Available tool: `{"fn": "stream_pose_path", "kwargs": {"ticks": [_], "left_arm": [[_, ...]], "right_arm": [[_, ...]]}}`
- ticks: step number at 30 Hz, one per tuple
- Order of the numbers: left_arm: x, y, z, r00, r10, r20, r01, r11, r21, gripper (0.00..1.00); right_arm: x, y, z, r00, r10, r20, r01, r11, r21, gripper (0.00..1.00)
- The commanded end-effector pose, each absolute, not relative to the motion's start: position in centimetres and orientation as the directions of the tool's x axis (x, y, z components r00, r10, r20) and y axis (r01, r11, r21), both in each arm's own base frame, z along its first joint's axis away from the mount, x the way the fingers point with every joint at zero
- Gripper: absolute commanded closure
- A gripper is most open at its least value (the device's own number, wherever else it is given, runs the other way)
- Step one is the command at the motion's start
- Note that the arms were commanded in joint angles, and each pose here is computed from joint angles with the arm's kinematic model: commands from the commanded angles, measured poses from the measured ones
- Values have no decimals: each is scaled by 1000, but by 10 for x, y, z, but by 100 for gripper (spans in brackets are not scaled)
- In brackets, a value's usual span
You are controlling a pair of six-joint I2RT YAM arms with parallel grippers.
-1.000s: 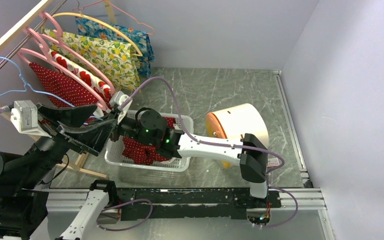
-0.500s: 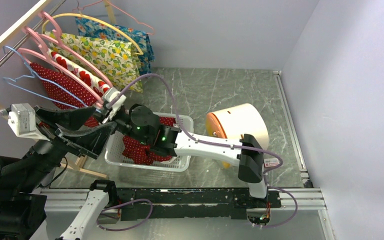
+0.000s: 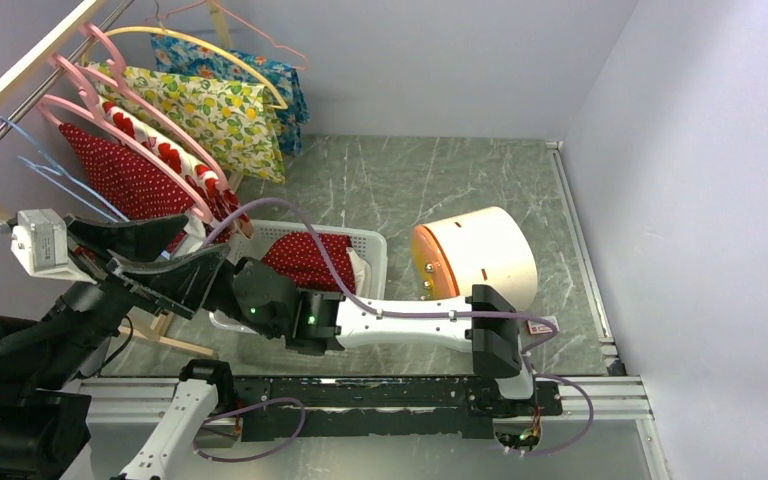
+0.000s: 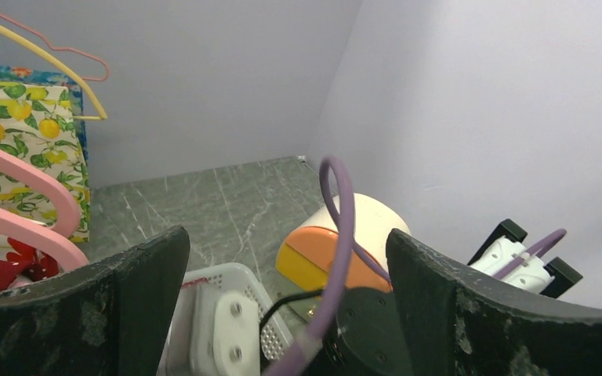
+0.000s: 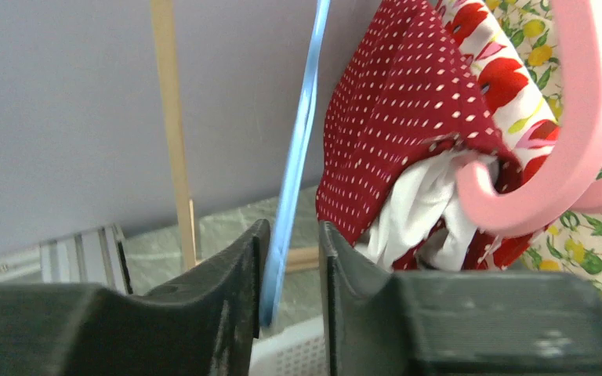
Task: Remove the skirt from the hanger
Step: Place the hanger at the clothesline, then pick up the hanger from the clothesline.
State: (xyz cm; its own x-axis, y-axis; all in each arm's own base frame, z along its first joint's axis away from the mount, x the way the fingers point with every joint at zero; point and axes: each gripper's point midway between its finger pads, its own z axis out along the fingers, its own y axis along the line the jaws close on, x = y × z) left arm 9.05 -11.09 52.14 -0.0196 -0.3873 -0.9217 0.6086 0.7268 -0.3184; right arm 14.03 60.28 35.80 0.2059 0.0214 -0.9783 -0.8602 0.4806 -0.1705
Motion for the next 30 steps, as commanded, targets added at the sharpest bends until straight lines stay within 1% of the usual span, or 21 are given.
{"fn": "stream_pose_path", "kwargs": {"ticks": [1,3,4,5,6,8,10,14,17,19,23,25,30], "left_arm": [[87,-101,530,23,-388,-921,567,764,-308,1],[86,-100,532,34,-393,-919,561,768,-307,1],[86,-99,532,33,-394,-919,561,768,-309,1],[87,-99,531,31,-396,-918,558,769,-313,2],[87,-99,531,32,-399,-916,558,768,-315,2],[88,-98,529,32,-409,-912,554,767,-324,2],[90,-97,527,27,-420,-907,546,766,-338,3],[88,-99,525,15,-411,-911,549,765,-337,3],[86,-90,527,29,-378,-925,503,805,-313,2],[83,-83,531,38,-365,-930,469,829,-306,2],[76,-74,533,60,-343,-938,431,856,-285,1],[74,-69,533,85,-328,-941,410,872,-267,1],[69,-61,531,91,-340,-936,365,886,-287,2]], "right_arm": [[129,581,363,211,-19,-977,-839,510,-191,56],[129,569,366,182,-12,-983,-837,523,-161,33],[130,562,369,177,-3,-984,-833,532,-151,24],[130,555,373,177,10,-984,-830,538,-144,17],[131,547,373,178,18,-984,-826,546,-139,12],[132,532,372,170,36,-985,-820,560,-121,6],[132,519,369,155,40,-987,-815,570,-105,5],[133,497,344,96,16,-995,-806,588,-68,5],[135,480,322,14,33,-999,-789,614,9,4],[134,474,317,-34,38,-999,-792,608,49,4],[141,467,331,-61,83,-995,-783,614,99,4],[146,469,342,-52,116,-992,-783,612,113,4],[163,490,375,-10,154,-988,-794,599,102,3]]}}
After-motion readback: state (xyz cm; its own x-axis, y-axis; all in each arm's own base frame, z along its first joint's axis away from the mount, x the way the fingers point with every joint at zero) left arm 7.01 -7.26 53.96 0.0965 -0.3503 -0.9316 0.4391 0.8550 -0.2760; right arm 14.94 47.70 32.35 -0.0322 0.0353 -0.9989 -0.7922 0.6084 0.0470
